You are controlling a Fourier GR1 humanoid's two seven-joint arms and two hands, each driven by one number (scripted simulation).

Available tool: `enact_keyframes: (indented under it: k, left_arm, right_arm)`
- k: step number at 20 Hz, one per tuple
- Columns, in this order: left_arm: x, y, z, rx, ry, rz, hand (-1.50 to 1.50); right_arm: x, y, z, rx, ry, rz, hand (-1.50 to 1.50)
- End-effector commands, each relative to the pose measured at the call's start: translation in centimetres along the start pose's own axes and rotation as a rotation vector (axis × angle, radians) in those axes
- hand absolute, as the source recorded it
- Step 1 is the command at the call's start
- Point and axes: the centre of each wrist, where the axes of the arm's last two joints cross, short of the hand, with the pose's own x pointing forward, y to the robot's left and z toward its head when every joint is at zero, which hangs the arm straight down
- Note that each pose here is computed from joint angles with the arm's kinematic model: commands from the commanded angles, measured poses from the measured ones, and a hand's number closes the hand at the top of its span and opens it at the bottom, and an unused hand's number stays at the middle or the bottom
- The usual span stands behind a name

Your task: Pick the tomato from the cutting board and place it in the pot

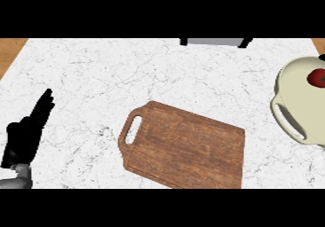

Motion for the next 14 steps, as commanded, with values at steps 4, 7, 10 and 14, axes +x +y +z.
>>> enact_keyframes:
  k: [4,7,10,14]
  left_arm:
    - [-1.4,0.7,0.7,0.009,0.029,0.012,0.0]
    - [0.4,0.3,0.1,0.024,0.023,0.026,0.0]
    - [-2.5,0.6,1.3,0.028,0.038,0.012,0.0]
    - [-0.9,-0.4,0.7,0.042,0.031,0.001,0.0]
  right_arm:
    - [1.4,-1.6,-0.8,-0.216,-0.082,-0.362,-1.5]
    - [0.7,-1.9,-0.9,-0.225,-0.053,-0.463,-1.5]
    - [-0.1,-2.2,-1.1,-0.137,-0.042,-0.51,-1.5]
    - [-3.2,-2.0,-0.5,-0.08,-0.035,-0.57,-1.5]
